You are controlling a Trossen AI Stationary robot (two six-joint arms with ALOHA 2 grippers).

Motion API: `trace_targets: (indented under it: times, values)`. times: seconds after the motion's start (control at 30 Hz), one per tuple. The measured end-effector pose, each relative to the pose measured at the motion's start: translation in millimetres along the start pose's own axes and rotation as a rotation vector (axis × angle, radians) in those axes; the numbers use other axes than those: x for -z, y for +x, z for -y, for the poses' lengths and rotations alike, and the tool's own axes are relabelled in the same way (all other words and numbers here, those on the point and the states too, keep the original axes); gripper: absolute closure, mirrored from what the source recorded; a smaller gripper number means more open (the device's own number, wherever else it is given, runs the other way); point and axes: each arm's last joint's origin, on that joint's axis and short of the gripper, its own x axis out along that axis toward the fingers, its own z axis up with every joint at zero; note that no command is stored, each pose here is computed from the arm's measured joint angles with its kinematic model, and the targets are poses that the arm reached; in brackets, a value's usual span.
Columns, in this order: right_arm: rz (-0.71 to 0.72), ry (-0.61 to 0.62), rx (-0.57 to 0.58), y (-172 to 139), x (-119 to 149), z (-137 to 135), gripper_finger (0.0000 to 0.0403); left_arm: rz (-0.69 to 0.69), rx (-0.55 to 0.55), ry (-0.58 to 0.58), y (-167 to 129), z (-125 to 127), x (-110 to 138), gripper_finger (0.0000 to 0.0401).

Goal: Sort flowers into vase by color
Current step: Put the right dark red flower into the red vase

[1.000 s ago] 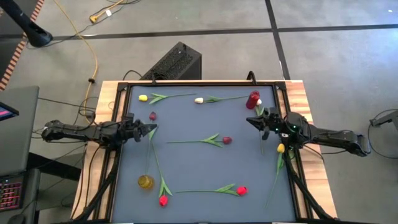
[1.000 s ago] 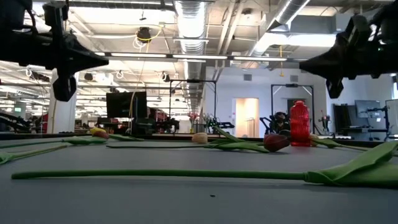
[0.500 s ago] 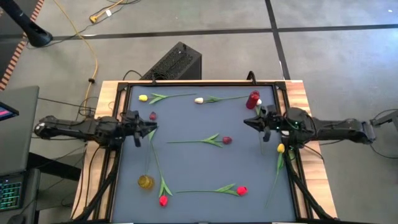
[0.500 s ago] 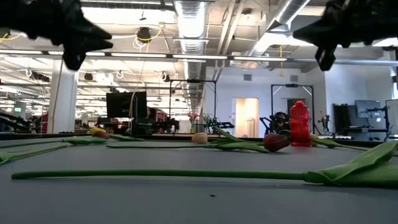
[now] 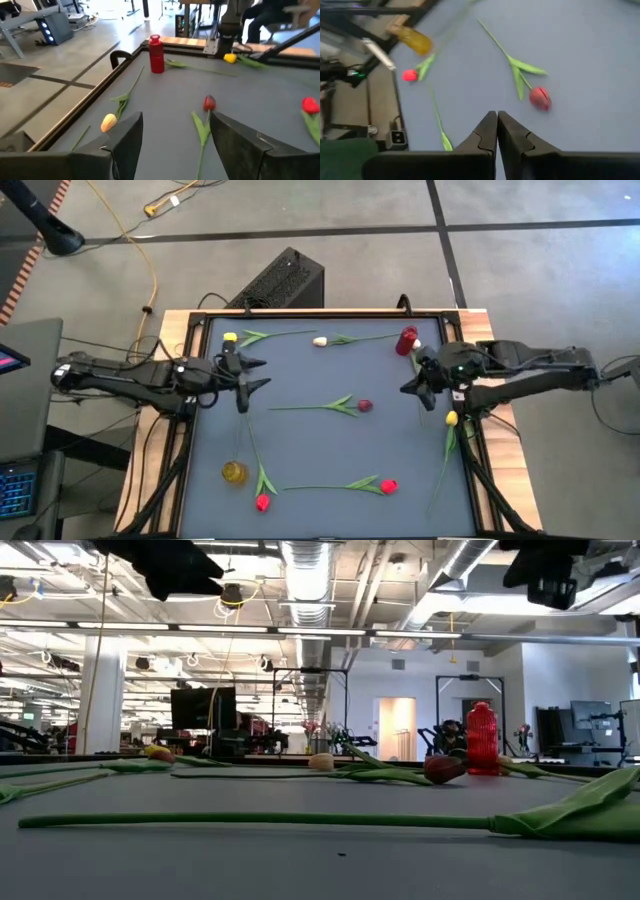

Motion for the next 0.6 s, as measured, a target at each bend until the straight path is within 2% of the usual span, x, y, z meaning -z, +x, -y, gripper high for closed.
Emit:
trace_targets:
  times: [0.17,0.37,0.5,0.6]
  values:
    - [-0.07,0.022,0.067,19,-9,-7,0.0332,-0.045,0.0,0.069,10,4,5,0.0179]
    - [-0.075,-0.072,0.058,47,-18,-15,0.0273,-0.157,0.095,0.15,36,11,18,0.0179]
    - [-0.074,-0.145,0.052,58,-21,-17,0.023,-0.269,0.135,0.177,62,13,34,0.0179]
    - [-0.102,-0.156,0.044,60,-20,-17,0.0206,-0.342,0.163,0.212,79,15,47,0.0179]
